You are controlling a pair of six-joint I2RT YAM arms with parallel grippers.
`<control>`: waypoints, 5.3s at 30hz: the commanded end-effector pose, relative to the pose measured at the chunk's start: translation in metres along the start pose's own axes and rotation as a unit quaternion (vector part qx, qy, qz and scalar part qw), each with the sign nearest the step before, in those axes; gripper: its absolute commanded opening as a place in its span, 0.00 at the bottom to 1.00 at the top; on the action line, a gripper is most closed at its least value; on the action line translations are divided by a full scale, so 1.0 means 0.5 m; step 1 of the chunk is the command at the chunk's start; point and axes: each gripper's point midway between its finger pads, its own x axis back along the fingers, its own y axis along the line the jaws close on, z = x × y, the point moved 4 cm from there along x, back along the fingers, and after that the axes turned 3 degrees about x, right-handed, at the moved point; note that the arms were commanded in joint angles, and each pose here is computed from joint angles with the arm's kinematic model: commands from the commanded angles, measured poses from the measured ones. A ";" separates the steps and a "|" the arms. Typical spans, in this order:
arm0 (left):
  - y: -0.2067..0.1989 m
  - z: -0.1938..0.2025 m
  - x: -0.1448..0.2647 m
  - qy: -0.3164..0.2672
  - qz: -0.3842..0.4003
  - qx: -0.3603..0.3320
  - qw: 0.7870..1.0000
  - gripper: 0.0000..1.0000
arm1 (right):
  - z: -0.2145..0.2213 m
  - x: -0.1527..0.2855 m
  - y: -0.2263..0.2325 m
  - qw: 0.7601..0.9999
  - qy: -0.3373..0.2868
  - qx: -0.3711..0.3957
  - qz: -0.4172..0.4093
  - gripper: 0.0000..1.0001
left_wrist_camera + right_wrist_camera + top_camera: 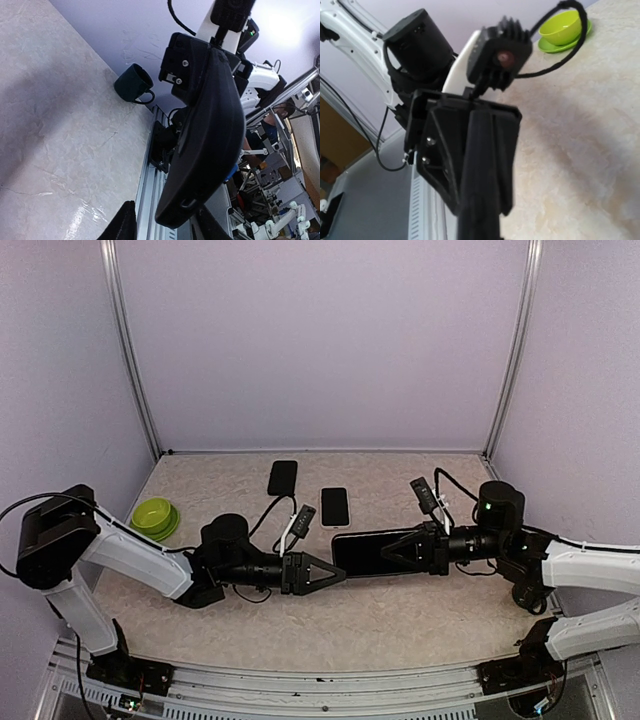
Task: Put the phone into the phone case
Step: Press the phone at the top left corner of the phone case, then pass from the right arm to the left, then pass from the left arm to the right, then place the phone with the phone case at the corner of the board.
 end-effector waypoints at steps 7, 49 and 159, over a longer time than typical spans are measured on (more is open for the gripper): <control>-0.025 -0.055 0.059 -0.027 -0.065 -0.090 0.993 0.50 | -0.034 0.003 0.028 0.999 0.016 0.046 -0.008 0.00; -0.029 0.012 -0.039 0.186 -0.066 -0.225 0.954 0.00 | 0.041 -0.075 0.047 0.988 0.105 0.016 -0.110 0.00; -0.006 -0.031 0.302 -0.326 -0.261 -0.053 0.907 0.99 | -0.191 0.039 -0.687 0.931 0.087 -0.174 0.309 0.00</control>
